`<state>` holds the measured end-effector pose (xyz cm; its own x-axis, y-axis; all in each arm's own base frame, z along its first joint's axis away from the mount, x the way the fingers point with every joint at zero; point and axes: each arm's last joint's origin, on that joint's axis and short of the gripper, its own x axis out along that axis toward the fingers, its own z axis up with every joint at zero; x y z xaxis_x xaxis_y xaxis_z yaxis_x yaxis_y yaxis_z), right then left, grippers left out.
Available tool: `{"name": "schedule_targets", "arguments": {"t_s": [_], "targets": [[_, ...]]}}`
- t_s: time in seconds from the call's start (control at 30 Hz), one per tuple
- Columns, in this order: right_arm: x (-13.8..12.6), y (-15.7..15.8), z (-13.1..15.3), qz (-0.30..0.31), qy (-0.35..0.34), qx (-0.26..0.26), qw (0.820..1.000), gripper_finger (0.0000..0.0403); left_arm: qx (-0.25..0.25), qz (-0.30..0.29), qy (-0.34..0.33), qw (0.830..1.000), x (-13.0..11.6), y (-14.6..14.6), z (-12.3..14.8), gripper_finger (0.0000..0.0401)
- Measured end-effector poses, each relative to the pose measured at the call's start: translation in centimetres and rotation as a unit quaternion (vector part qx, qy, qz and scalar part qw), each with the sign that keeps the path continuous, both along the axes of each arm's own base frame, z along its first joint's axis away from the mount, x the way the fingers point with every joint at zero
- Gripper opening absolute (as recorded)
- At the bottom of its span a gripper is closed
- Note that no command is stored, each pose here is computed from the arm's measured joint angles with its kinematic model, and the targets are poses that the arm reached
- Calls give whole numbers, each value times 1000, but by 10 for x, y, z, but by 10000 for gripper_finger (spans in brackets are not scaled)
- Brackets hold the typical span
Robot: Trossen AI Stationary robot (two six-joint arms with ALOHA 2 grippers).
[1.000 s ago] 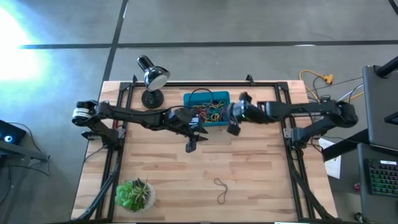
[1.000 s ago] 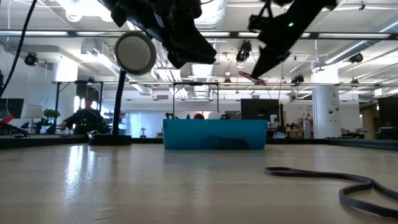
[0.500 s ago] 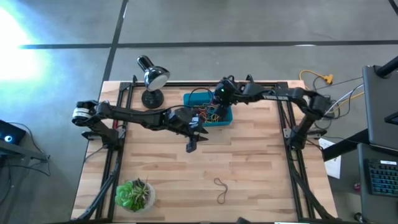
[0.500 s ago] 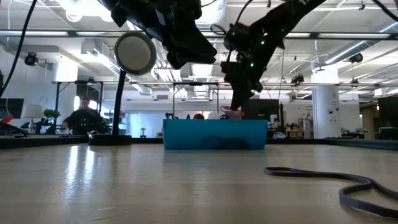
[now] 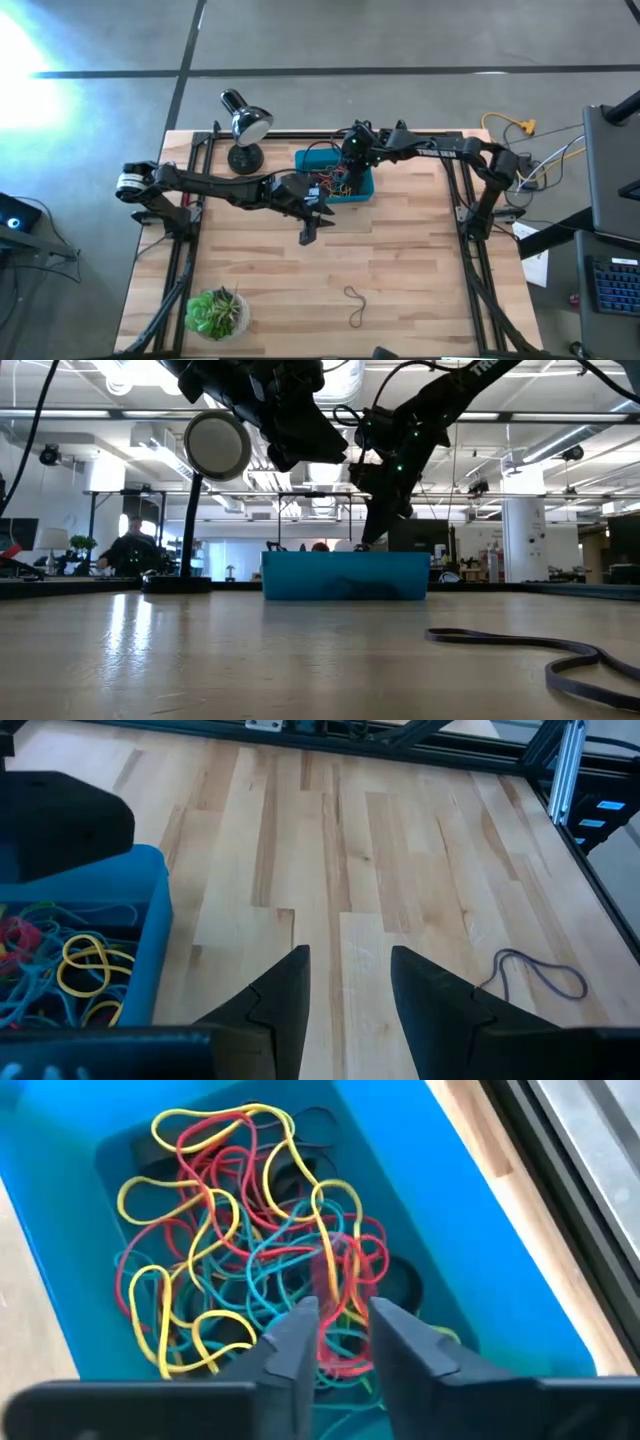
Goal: Pick and place rubber bands into bin
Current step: Put the purple rubber band into the blue bin
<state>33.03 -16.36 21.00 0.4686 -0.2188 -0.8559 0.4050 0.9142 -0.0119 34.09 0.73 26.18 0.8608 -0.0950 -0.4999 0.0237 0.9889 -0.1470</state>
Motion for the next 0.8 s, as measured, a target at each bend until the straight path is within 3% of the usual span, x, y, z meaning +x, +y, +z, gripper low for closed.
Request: {"name": "schedule_targets", "arguments": {"t_s": [0.2, 0.33, 0.67, 0.8], "targets": [[-1, 3, 2, 13, -12, 34, 999, 139, 0, 0, 0, 1000, 0, 0, 0, 125], [-6, 11, 11, 41, -20, 65, 997, 165, 0, -6, 0, 1000, 0, -1, 0, 125], [-39, 54, 47, 25, -17, 95, 995, 157, 24, -51, 3, 998, -2, -2, -6, 125], [-61, 76, 55, -15, -30, 121, 992, 145, 30, -117, 3, 993, -5, -8, -13, 125]]}}
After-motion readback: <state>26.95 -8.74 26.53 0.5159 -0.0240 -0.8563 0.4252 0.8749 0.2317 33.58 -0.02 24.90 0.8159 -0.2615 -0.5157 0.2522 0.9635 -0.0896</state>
